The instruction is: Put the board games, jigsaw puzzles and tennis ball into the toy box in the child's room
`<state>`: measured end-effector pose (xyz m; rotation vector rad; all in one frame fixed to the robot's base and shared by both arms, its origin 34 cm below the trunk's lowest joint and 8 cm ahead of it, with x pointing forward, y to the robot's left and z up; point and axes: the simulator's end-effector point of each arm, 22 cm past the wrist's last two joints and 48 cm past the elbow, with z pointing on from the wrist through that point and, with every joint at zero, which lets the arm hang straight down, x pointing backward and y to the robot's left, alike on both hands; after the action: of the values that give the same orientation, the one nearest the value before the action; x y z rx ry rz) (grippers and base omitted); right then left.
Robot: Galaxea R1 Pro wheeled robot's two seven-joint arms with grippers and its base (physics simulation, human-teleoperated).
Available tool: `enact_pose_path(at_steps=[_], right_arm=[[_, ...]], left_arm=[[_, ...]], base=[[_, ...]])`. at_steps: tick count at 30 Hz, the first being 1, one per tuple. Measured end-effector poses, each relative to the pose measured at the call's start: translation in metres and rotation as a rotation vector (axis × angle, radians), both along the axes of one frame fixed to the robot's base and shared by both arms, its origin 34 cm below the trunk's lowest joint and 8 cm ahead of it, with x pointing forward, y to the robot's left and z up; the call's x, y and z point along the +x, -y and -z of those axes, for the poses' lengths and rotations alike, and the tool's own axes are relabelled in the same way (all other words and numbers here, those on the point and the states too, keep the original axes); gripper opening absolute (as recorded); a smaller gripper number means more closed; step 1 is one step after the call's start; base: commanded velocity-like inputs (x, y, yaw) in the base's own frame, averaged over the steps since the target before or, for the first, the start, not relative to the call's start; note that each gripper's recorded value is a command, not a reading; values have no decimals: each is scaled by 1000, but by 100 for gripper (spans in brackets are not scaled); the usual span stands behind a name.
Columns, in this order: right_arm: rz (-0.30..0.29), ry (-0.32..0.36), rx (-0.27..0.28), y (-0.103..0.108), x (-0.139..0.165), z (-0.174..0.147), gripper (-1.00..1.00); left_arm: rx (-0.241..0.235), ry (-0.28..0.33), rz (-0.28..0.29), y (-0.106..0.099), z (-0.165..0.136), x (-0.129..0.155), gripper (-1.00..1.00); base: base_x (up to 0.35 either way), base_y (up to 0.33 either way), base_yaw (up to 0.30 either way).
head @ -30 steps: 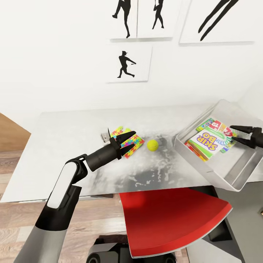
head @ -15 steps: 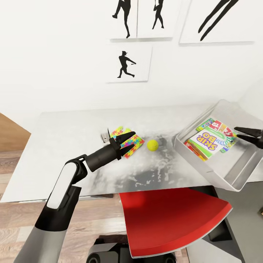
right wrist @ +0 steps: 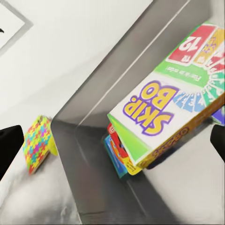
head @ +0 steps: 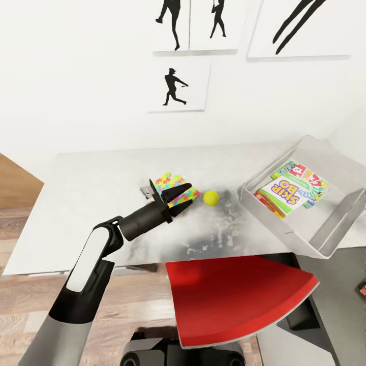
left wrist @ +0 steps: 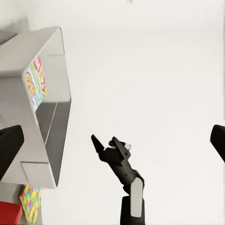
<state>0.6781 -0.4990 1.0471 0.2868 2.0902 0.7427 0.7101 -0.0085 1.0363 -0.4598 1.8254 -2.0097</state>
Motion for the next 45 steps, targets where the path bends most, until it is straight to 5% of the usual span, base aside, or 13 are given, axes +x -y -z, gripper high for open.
enact_pose_path(at_steps=[25, 36, 45], right_arm=[[39, -5, -3, 6, -21, 2, 100], [53, -20, -30, 12, -24, 6, 100], [56, -19, -30, 12, -25, 6, 100]], left_arm=[[0, 23, 6, 1, -8, 1, 100], [165, 109, -4, 12, -47, 58, 100], [268, 169, 48, 47, -93, 77, 100]], base=[[-92, -3, -162], [-1, 0, -273], [0, 0, -275]])
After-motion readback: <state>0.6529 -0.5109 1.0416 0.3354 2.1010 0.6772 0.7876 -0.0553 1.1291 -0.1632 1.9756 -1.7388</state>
